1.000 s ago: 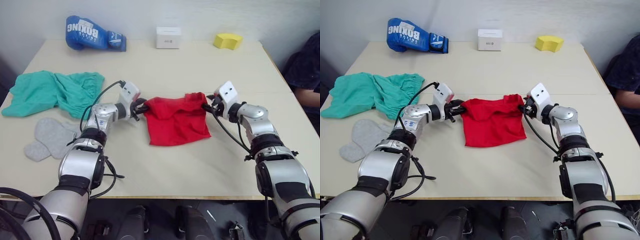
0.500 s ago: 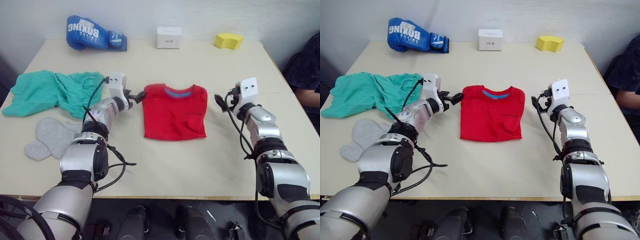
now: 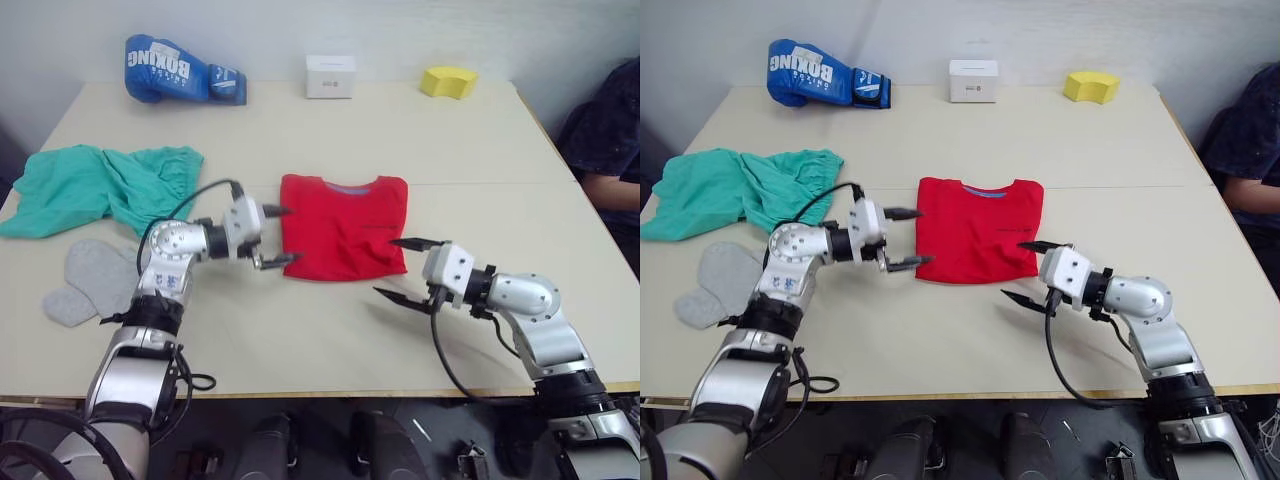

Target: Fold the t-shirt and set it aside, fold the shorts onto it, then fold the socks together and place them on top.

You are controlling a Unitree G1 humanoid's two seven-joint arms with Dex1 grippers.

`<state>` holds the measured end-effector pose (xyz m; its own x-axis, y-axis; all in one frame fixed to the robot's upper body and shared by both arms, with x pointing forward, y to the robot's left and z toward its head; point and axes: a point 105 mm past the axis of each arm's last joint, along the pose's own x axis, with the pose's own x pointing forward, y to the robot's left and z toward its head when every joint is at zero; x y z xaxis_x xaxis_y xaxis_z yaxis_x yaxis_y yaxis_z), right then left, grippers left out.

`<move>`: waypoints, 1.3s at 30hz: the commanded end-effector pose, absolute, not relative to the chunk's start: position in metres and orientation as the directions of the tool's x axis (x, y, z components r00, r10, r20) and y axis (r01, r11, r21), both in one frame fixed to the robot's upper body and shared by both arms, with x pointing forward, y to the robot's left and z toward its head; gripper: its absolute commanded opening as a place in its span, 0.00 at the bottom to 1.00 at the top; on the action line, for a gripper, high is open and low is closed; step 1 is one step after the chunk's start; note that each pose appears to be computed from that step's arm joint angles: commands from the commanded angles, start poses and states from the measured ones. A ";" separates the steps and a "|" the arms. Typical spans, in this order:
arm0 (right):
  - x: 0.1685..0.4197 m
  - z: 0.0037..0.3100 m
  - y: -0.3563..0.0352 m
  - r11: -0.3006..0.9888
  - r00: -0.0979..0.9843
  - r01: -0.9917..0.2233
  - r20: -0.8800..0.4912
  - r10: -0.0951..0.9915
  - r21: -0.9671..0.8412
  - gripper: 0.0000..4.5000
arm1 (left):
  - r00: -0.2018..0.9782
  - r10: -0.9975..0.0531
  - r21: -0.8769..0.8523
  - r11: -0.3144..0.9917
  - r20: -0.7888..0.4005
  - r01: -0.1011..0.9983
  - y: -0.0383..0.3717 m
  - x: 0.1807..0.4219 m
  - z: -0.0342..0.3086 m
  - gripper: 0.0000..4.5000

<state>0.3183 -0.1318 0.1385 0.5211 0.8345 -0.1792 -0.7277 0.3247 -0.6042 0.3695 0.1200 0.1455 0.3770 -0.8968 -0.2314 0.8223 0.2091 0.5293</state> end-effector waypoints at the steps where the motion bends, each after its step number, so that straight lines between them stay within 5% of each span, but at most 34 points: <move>1: 0.323 0.138 -0.128 0.283 0.546 -0.651 -0.175 0.820 -0.704 1.00 | 0.383 -0.886 0.615 0.153 -0.260 0.773 0.110 0.367 0.145 1.00; 4: 0.328 0.130 -0.125 0.249 0.555 -0.616 -0.188 0.810 -0.747 1.00 | 0.422 -0.864 0.643 0.161 -0.274 0.749 0.106 0.370 0.137 1.00; 8: 0.339 0.124 -0.129 0.250 0.586 -0.594 -0.197 0.786 -0.765 0.80 | 0.455 -0.842 0.660 0.167 -0.291 0.732 0.102 0.375 0.129 1.00; 18: 0.342 0.113 -0.138 0.160 0.590 -0.521 -0.218 0.778 -0.838 0.00 | 0.460 -0.820 0.691 0.114 -0.340 0.714 0.102 0.376 0.119 0.37; 24: 0.338 0.118 -0.145 0.156 0.608 -0.452 -0.176 0.774 -0.878 0.00 | 0.416 -0.839 0.698 0.062 -0.351 0.713 0.109 0.360 0.116 0.01; 39: 0.265 0.082 -0.168 0.113 0.588 -0.479 -0.222 0.777 -0.871 0.00 | 0.352 -0.874 0.710 0.012 -0.335 0.704 0.121 0.274 0.118 0.01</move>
